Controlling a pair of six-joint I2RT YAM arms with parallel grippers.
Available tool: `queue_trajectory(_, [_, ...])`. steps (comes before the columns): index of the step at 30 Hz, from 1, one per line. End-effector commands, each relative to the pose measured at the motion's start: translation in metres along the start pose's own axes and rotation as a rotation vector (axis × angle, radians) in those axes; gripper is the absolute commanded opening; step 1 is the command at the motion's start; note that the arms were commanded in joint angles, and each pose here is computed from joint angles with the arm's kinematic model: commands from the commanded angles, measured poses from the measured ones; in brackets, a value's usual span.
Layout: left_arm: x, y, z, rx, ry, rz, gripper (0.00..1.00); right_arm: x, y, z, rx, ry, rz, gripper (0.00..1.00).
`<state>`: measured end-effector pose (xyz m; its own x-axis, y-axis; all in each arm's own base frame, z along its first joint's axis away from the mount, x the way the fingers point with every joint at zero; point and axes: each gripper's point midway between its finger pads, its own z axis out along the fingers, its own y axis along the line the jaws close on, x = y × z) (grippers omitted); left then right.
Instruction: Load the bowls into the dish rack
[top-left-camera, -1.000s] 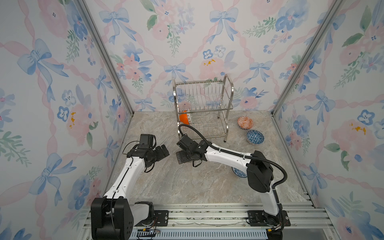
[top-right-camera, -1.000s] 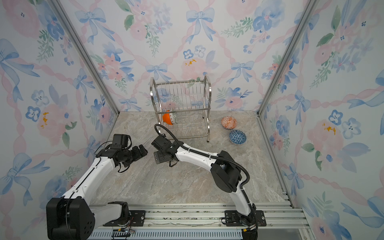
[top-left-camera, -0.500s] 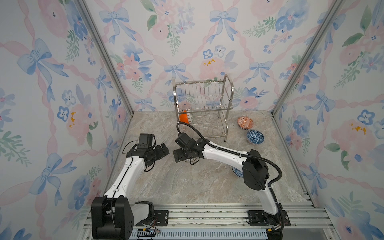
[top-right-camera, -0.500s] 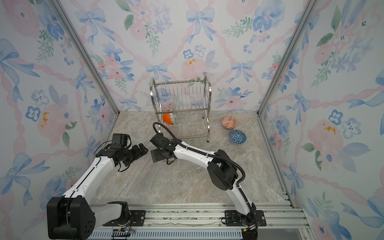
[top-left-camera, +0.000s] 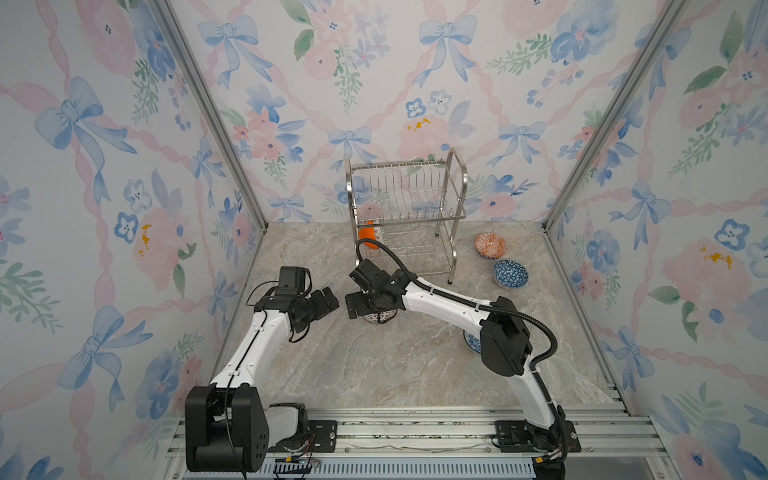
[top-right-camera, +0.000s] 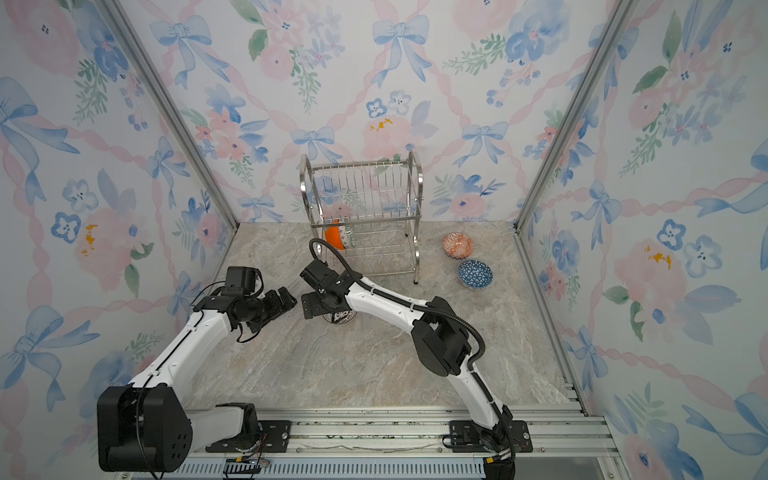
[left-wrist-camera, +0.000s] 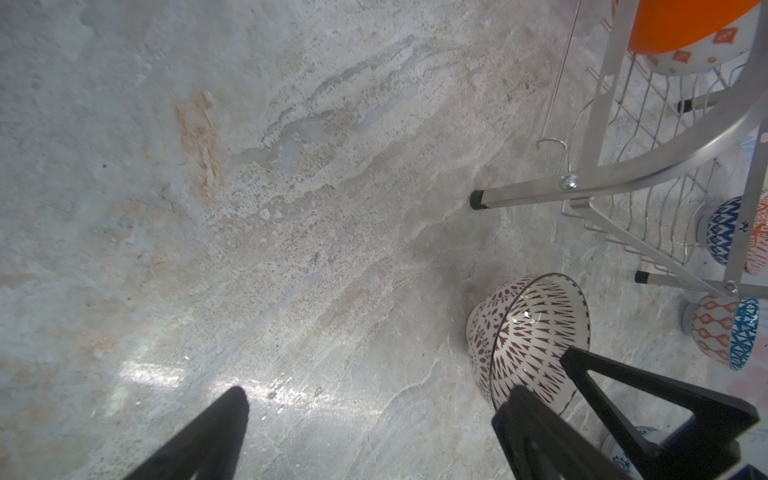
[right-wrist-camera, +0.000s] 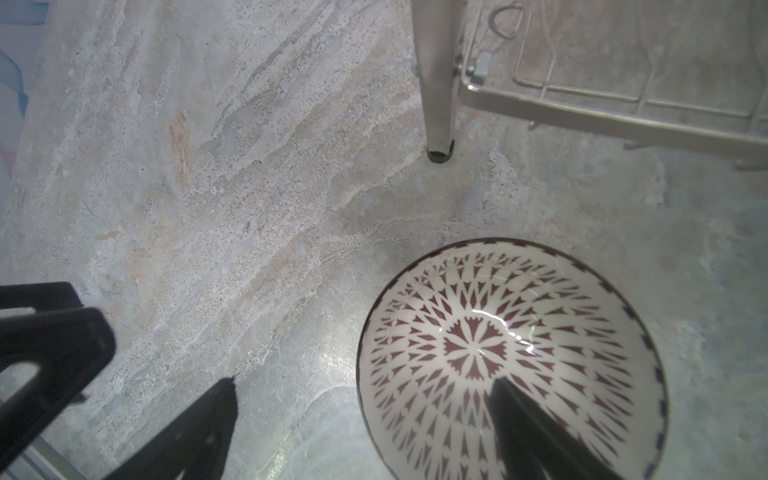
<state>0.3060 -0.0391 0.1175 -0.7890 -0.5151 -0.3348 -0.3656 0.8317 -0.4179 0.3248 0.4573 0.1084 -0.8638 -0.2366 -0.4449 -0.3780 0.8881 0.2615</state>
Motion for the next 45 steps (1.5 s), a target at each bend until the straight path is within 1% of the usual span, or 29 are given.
queue_trajectory(1, [-0.007, -0.004, -0.001, 0.014, 0.001, 0.024, 0.98, 0.003, -0.009, 0.008, 0.025, 0.051, 0.042, 0.97])
queue_trajectory(7, [-0.01, -0.007, 0.0, 0.018, 0.005, 0.034, 0.98, 0.004, -0.008, 0.011, 0.028, 0.038, 0.041, 0.99])
queue_trajectory(9, [-0.011, -0.008, 0.0, 0.021, 0.006, 0.037, 0.98, 0.006, -0.009, 0.014, 0.038, 0.044, 0.043, 0.97])
queue_trajectory(11, [-0.011, -0.009, 0.001, 0.023, 0.009, 0.04, 0.98, 0.008, -0.011, 0.016, 0.045, 0.05, 0.053, 0.98])
queue_trajectory(12, [-0.01, -0.009, 0.001, 0.022, 0.01, 0.043, 0.98, 0.01, -0.014, 0.018, 0.057, 0.056, 0.06, 0.97])
queue_trajectory(13, [-0.01, -0.008, 0.001, 0.023, 0.012, 0.046, 0.98, 0.012, -0.017, 0.02, 0.069, 0.064, 0.071, 0.92])
queue_trajectory(16, [-0.007, -0.007, 0.002, 0.024, 0.016, 0.05, 0.98, 0.014, -0.02, 0.024, 0.082, 0.084, 0.087, 0.83])
queue_trajectory(17, [-0.006, -0.007, 0.002, 0.023, 0.018, 0.051, 0.98, 0.015, -0.02, 0.026, 0.084, 0.087, 0.091, 0.78])
queue_trajectory(22, [-0.005, -0.006, 0.001, 0.026, 0.018, 0.055, 0.98, 0.018, -0.021, 0.031, 0.099, 0.101, 0.102, 0.69])
queue_trajectory(33, [-0.004, -0.002, 0.0, 0.028, 0.019, 0.051, 0.98, 0.023, -0.023, 0.037, 0.117, 0.13, 0.118, 0.37])
queue_trajectory(41, [-0.004, 0.0, 0.0, 0.027, 0.015, 0.049, 0.98, 0.022, -0.021, 0.038, 0.124, 0.136, 0.097, 0.28])
queue_trajectory(45, [-0.002, 0.002, -0.001, 0.028, 0.015, 0.047, 0.98, 0.026, -0.02, 0.041, 0.136, 0.157, 0.077, 0.27])
